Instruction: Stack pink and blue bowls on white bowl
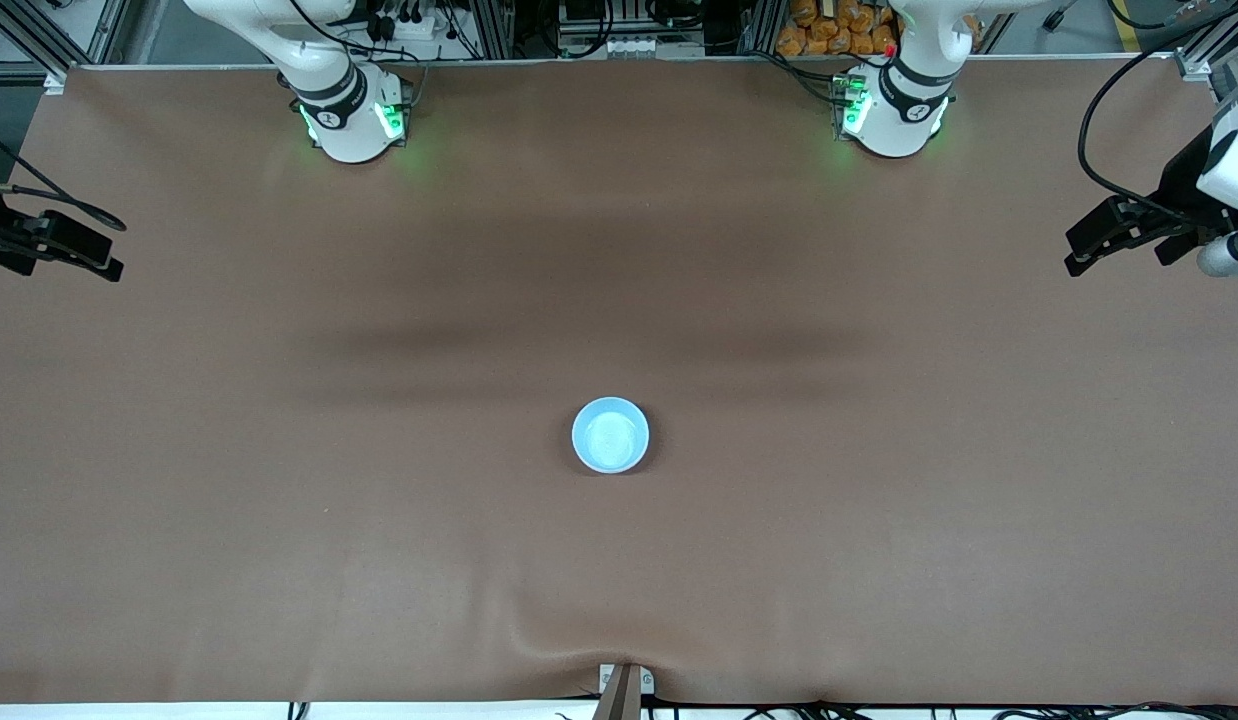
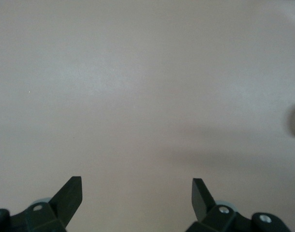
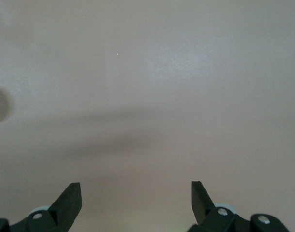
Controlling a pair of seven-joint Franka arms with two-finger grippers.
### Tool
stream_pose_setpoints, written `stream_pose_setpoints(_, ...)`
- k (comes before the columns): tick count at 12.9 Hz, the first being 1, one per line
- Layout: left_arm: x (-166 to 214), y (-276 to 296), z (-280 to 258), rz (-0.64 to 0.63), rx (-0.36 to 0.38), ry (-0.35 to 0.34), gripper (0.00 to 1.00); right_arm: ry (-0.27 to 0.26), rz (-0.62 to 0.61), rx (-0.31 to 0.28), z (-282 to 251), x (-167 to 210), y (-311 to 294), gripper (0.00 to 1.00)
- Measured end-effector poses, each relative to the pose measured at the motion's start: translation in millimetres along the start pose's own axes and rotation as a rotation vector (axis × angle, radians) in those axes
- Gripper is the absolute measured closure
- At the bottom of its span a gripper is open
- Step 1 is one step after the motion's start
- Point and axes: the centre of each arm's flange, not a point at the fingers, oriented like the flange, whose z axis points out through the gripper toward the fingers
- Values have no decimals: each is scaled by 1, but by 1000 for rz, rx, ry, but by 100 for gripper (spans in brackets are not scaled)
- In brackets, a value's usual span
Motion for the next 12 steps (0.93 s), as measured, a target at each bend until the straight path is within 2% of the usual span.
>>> stream_pose_setpoints(4,-2,-1,1,0,3,-16,0,-5,-1,0,-1,-2,-1,0)
stream_pose_setpoints(9,-1,-1,-3,-1,1,-7,0,17,-2,1,-12,-8,-1,0)
stream_pose_setpoints(12,-3,-2,-2,2,5,-25,0,19,1,1,-12,-8,1,0)
